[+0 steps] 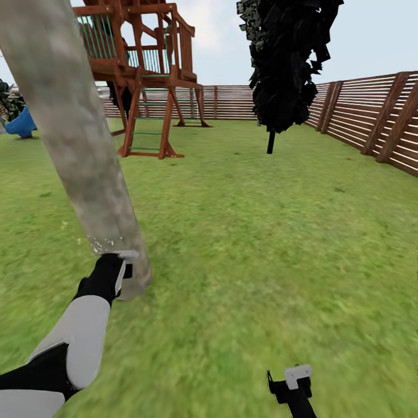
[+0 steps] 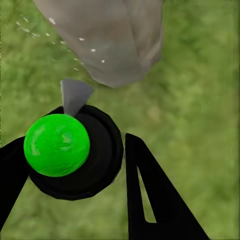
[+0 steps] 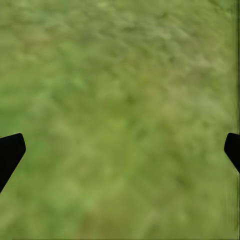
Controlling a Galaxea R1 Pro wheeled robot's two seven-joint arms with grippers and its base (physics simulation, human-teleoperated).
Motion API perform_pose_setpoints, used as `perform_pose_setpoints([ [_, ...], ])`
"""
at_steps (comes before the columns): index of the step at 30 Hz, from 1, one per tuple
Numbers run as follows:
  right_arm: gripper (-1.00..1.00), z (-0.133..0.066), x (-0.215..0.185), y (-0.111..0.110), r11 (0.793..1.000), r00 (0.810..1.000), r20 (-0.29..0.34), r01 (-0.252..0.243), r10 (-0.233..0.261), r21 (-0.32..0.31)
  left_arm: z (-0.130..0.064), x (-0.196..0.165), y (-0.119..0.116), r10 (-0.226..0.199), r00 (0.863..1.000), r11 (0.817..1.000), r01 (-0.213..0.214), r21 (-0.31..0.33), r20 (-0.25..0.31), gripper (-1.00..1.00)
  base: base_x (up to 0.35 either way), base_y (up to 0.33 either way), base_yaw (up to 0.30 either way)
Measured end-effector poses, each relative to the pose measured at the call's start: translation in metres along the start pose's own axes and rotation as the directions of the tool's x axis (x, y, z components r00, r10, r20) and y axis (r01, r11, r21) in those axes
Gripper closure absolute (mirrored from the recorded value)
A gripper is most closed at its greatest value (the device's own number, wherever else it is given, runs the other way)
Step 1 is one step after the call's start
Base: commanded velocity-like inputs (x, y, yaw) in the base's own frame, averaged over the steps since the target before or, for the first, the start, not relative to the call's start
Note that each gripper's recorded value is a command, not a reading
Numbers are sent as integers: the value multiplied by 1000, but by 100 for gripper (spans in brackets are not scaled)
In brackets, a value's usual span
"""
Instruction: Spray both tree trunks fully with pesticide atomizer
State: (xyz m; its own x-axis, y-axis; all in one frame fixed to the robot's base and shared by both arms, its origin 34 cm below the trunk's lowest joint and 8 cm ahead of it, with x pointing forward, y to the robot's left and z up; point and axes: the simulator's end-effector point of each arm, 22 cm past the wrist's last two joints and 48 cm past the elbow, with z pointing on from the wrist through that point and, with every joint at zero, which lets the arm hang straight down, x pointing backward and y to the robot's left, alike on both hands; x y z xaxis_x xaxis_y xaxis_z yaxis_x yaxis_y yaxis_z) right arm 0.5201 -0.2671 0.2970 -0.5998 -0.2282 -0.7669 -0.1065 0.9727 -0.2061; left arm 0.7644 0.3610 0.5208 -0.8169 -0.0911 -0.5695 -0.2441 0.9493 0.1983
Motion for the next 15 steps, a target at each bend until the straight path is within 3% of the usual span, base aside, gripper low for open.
perform_pose_setpoints([
  [3, -100, 0, 0, 0, 1000, 1000, 0, 0, 0, 0, 3, -1, 20, 0, 1000, 1000, 0, -31, 2, 100, 155, -262, 0],
  [6, -100, 0, 0, 0, 1000, 1000, 0, 0, 0, 0, 12, 10, 73, -11, 1000, 995, 10, -104, -12, 100, 197, -225, 26],
  [9, -100, 0, 0, 0, 1000, 1000, 0, 0, 0, 0, 18, 26, 87, -13, 999, 992, 9, -124, -34, 100, 188, -132, 214],
  [13, -100, 0, 0, 0, 1000, 1000, -1, 0, 0, 0, 25, 55, 76, -6, 997, 994, -2, -106, -73, 100, 37, -21, 271],
  [15, -100, 0, 0, 0, 1000, 1000, -1, 0, 0, 0, 27, 74, 30, 5, 997, 999, -8, -43, -78, 100, 2, -1, 277],
])
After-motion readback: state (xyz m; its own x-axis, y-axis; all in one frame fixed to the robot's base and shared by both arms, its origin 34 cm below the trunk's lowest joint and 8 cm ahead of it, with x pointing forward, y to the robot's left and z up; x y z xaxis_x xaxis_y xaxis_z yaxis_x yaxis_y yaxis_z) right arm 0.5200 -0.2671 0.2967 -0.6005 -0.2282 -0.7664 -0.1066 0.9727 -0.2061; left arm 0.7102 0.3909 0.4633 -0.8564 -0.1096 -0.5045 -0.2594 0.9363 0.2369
